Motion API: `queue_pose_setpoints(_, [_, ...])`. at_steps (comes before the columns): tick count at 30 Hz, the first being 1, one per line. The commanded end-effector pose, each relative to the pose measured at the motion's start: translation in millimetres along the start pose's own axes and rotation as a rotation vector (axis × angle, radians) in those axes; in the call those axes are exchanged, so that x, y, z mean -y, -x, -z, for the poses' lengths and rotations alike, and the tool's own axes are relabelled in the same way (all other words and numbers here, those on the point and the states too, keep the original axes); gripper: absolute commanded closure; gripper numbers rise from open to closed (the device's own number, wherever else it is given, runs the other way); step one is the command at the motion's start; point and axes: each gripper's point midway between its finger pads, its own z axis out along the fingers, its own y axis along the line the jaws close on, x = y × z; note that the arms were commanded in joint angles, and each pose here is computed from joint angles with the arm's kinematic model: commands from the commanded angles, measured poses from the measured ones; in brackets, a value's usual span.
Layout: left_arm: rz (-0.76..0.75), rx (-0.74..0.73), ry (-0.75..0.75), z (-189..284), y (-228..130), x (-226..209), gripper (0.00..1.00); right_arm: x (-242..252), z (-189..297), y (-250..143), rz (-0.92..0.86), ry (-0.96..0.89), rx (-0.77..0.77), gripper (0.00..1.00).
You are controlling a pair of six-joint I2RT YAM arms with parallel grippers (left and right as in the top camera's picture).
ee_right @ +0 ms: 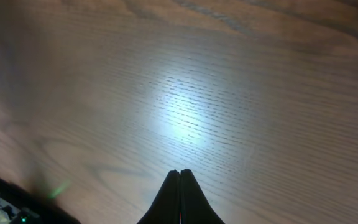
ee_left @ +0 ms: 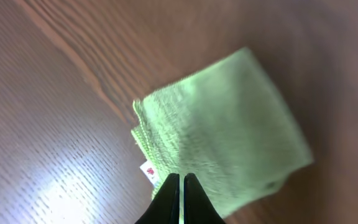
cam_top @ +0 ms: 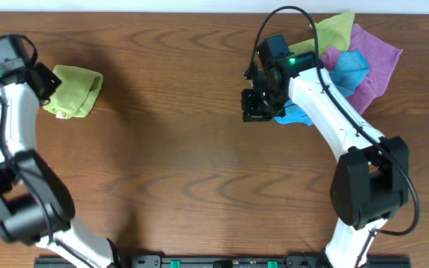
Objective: Fold the cloth
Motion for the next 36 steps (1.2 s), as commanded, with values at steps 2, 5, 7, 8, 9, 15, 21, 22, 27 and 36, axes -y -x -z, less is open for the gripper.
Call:
queue_pose_setpoints(2, [-0.156,-0.074,0.040,-38.3,-22.5,2.3,0.94,-15.6,8.1,1.5,0.059,0.014,0.027,0.98])
queue_pose_setpoints(5, [-0.207,-0.115,0.036,-59.8,-37.7,7.2,0.94,-18.4,7.1,1.5,0.067,0.016,0.029,0.98])
queue_pose_setpoints(7, [-0.234,-0.156,-0.006,-73.6,-49.8,13.2,0.94,-19.9,6.5,0.9,0.071,0.017,0.028,0.98])
queue_pose_setpoints(8, [-0.234,-0.169,-0.009,-78.3,-54.0,13.1,0.94,-20.7,6.4,0.7,0.073,0.017,0.028,0.98])
queue_pose_setpoints(9, [-0.235,-0.183,-0.008,-83.4,-58.4,12.3,0.94,-21.6,5.9,0.2,0.075,0.017,0.026,0.98])
queue_pose_setpoints(15, [-0.234,-0.268,-0.049,-113.3,-87.8,16.3,0.94,-26.4,4.2,-1.4,0.088,0.019,0.024,0.98])
queue_pose_setpoints(21, [-0.205,-0.267,-0.121,-125.0,-95.1,36.6,0.94,-29.6,3.8,3.4,0.101,0.025,0.045,0.98])
queue_pose_setpoints(22, [-0.205,-0.265,-0.144,-124.5,-95.2,42.7,0.94,-30.1,3.9,4.7,0.103,0.027,0.050,0.98])
queue_pose_setpoints(27, [-0.166,-0.283,-0.208,-120.0,-104.5,67.9,0.95,-30.9,4.0,7.1,0.107,0.029,0.060,0.98])
queue_pose_setpoints(36, [-0.109,-0.364,-0.179,-113.0,-129.0,75.5,0.94,-29.9,3.8,3.6,0.101,0.026,0.046,0.98])
